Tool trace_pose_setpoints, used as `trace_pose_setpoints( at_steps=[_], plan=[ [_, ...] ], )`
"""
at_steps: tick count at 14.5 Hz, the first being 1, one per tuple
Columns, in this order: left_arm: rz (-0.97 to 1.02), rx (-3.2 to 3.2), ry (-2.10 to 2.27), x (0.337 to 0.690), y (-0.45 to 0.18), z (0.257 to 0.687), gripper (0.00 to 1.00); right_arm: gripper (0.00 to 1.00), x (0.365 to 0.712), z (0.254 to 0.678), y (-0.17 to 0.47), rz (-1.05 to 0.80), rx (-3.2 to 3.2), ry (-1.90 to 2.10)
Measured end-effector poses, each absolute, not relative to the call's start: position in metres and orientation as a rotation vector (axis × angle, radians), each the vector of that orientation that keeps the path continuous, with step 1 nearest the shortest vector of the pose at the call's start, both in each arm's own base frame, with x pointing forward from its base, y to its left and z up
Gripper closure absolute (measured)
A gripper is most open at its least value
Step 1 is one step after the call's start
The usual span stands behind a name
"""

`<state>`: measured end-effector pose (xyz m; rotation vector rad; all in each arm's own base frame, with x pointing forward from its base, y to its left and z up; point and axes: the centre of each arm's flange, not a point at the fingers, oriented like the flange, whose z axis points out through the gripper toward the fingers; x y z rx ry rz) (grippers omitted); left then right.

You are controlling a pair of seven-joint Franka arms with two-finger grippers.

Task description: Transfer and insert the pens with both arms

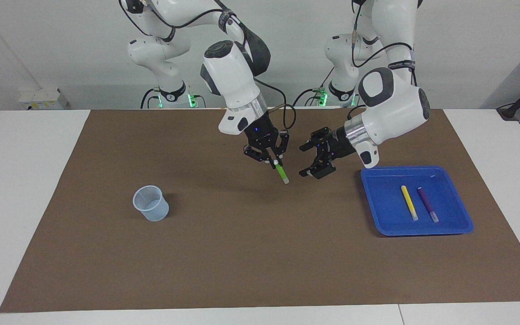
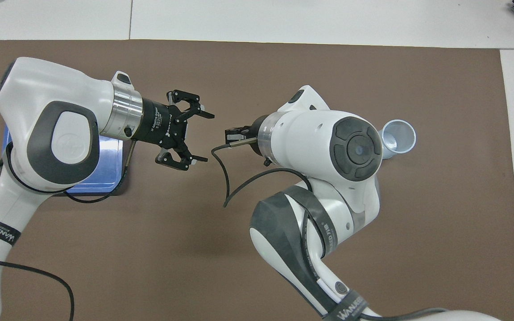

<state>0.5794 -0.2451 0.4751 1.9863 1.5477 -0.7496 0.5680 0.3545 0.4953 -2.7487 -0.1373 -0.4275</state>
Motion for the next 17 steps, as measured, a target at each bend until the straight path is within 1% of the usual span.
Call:
trace_pose_setpoints(
  at_steps=[3,5,8,12,14,15,17],
  plan=[
    [-0.732,2.070,1.538,0.570,-0.248,0.474,0.00,0.82,0.572,0.505,0.332,-0.402,-2.800,-0.268],
    [-0.685,2.136,1.537,0.568,-0.245,0.473,0.00,0.82,0.580,0.520,0.297,-0.397,-2.825,-0.369],
    [-0.636,2.190,1.512,0.568,-0.242,0.474,0.00,0.82,0.588,0.540,0.236,-0.362,-2.863,-0.405],
    [-0.621,2.280,1.365,0.563,-0.241,0.479,0.00,0.82,0.587,0.560,0.193,-0.350,-2.878,-0.587],
    [-0.615,2.372,1.272,0.554,-0.239,0.485,0.00,0.82,0.589,0.567,0.168,-0.371,-2.898,-0.712],
    [-0.573,2.462,1.174,0.548,-0.235,0.492,0.00,0.82,0.591,0.569,0.151,-0.376,-2.895,-0.785],
    [-0.440,2.566,1.014,0.542,-0.221,0.519,0.00,0.82,0.598,0.571,0.110,-0.386,-2.885,-0.915]
  ],
)
